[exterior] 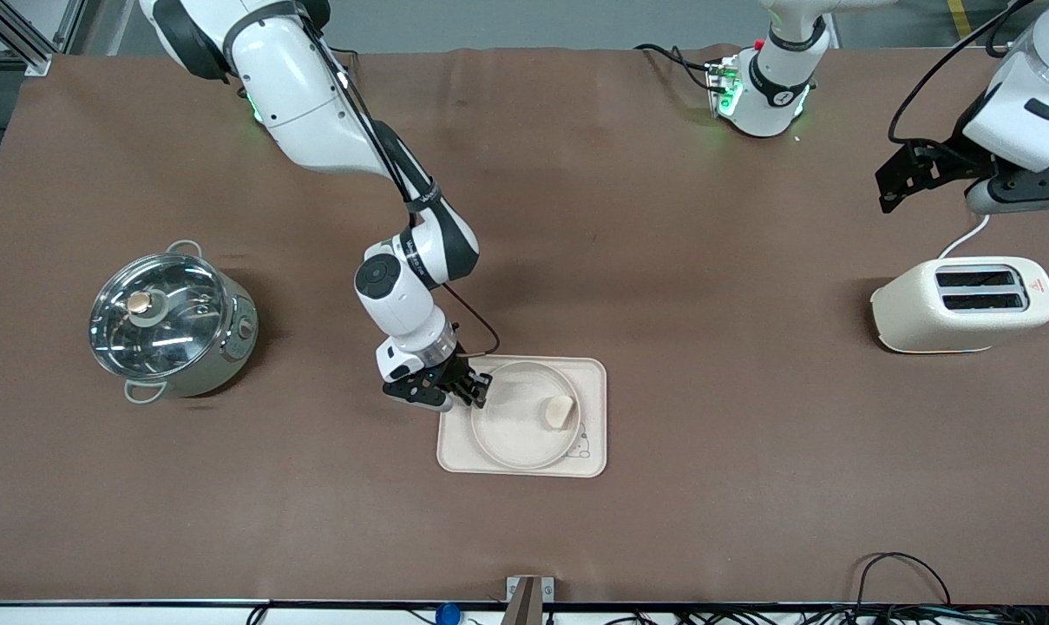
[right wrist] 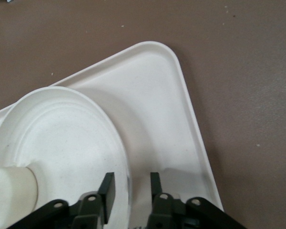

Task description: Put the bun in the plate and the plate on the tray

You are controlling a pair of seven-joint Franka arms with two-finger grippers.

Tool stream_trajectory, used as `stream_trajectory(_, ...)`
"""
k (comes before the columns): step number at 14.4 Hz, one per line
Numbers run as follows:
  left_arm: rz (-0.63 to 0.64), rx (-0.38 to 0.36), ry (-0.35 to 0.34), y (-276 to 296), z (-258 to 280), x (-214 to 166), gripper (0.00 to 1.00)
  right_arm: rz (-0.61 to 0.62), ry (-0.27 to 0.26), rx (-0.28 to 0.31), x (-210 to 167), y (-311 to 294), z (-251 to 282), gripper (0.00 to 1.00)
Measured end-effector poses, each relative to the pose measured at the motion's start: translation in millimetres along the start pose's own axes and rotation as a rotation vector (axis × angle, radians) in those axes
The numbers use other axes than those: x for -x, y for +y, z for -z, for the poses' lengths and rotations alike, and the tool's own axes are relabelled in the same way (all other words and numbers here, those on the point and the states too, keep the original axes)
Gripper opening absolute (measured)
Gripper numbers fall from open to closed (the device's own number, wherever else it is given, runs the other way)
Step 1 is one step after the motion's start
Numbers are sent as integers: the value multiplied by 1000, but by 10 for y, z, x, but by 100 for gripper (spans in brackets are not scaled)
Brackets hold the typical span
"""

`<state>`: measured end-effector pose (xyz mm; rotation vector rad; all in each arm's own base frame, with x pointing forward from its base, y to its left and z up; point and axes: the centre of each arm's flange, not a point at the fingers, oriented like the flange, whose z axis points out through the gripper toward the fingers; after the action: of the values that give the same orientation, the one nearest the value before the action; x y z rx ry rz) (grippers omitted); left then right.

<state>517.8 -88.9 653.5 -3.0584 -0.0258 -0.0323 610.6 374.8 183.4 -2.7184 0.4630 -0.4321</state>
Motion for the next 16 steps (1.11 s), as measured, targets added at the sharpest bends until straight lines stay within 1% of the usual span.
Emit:
stream_trajectory(1, -7, -1, 0, -16, 1, 17, 100, 0, 14, -4, 22, 43, -15, 52)
stream_trajectory(2, -10, -1, -1, -30, 1, 23, 100, 2, 20, -7, 47, 58, -25, 63)
stream_trajectory(4, -15, -2, -3, -35, -8, 22, 100, 9, 31, -22, 68, -10, 15, 82)
stream_trajectory(5, -18, -2, -3, -32, -11, 23, 100, 11, 36, -31, 55, -66, 74, 94)
stream_trajectory(6, -21, -2, -3, -27, -12, 23, 100, 12, 34, -37, 25, -121, 160, 100)
stream_trajectory(8, -25, -2, -4, -9, -13, 26, 100, 4, 11, -30, -109, -199, 398, 100)
stream_trajectory(9, -27, -2, -4, 0, -15, 27, 100, -3, -7, -18, -236, -197, 553, 100)
stream_trajectory(10, -28, 1, -5, 7, -16, 28, 100, -3, -33, 0, -407, -158, 744, 100)
stream_trajectory(12, -29, 15, -8, 22, -18, 31, 100, 0, -108, 45, -809, 38, 1203, 100)
stream_trajectory(14, -30, 28, -11, 29, -22, 32, 100, 13, -159, 68, -1231, 328, 1743, 100)
stream_trajectory(16, -31, 30, -12, 27, -25, 32, 100, 67, -217, 82, -1615, 751, 2316, 100)
